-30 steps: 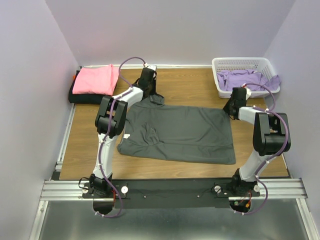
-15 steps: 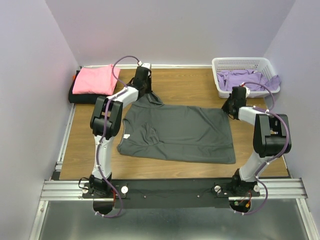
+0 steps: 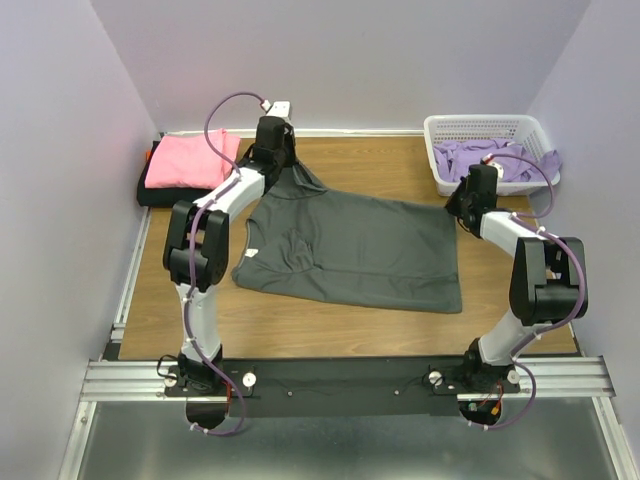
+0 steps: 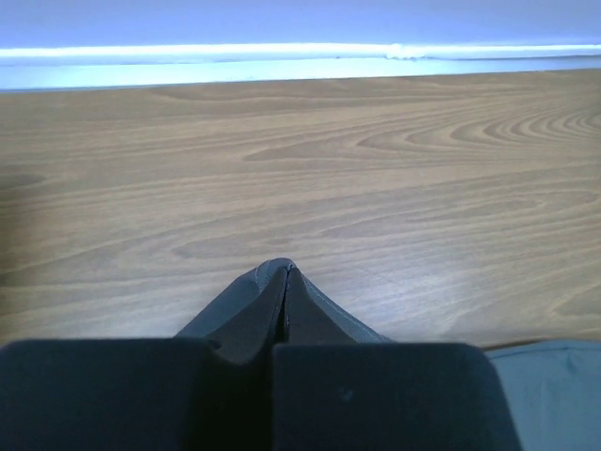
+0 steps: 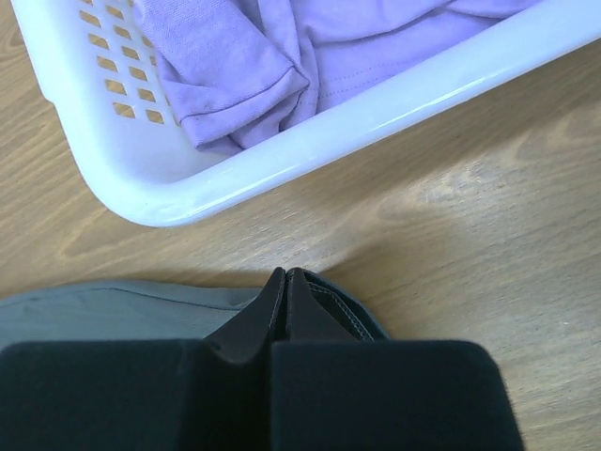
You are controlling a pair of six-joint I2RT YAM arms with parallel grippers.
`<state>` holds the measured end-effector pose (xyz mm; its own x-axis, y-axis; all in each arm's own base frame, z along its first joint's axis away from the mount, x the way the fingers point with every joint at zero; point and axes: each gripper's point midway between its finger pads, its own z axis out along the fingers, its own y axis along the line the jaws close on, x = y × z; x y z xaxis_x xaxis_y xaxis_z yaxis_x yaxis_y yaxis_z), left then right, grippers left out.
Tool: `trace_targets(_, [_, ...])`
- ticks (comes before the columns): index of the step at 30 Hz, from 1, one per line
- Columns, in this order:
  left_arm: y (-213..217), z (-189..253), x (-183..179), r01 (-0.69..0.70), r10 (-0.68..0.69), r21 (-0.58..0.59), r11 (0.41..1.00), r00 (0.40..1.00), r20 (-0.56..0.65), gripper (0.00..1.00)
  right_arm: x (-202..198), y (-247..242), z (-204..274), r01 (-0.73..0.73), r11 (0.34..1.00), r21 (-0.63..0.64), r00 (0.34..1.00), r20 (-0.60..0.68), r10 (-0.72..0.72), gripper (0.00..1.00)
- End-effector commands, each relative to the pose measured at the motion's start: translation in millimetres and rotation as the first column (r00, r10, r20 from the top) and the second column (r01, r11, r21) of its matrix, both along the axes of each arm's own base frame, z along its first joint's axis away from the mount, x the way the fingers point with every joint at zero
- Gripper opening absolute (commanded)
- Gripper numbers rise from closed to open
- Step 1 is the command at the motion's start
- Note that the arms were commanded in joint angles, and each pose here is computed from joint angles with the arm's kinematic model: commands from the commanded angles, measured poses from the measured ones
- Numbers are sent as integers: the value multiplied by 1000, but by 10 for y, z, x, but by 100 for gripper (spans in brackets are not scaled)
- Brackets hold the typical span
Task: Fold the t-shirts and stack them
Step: Fold the tshirt
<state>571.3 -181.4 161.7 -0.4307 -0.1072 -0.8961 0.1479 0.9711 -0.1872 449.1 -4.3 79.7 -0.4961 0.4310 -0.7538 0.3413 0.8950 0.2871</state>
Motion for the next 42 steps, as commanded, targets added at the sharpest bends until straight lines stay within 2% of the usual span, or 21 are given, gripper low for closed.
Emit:
trace_targets(1, [107, 186, -132, -21, 22, -25, 999, 999, 36, 0, 36, 55, 165, -32, 999, 0, 999, 36, 32, 2])
trace_targets(6, [186, 227, -365, -37, 40, -54, 998, 997, 62, 0, -41, 134, 227, -48, 999, -12, 998, 48, 49, 2])
trace_targets(16, [276, 14, -971, -15, 18, -99, 995, 999, 29, 0, -372, 131, 234, -41, 999, -32, 998, 40, 42, 2])
trace_targets(25, [348, 278, -1560, 10, 6, -173, 985, 995, 96, 0, -746, 30, 228, -7, 998, -70, 1000, 29, 9, 2])
trace_targets(31, [356, 240, -1890, 38, -19, -198, 980, 995, 97, 0, -844, -2, 203, 2, 997, -82, 1000, 20, -1, 2])
trace_targets(35, [285, 201, -2085, 83, -64, -220, 972, 994, 92, 0, -955, -14, 135, 4, 996, -86, 1000, -11, -5, 2])
trace_targets(42, [326, 91, -2314, 71, -55, -229, 971, 995, 79, 0, -1128, -4, 177, 6, 997, -75, 1000, 6, -6, 2])
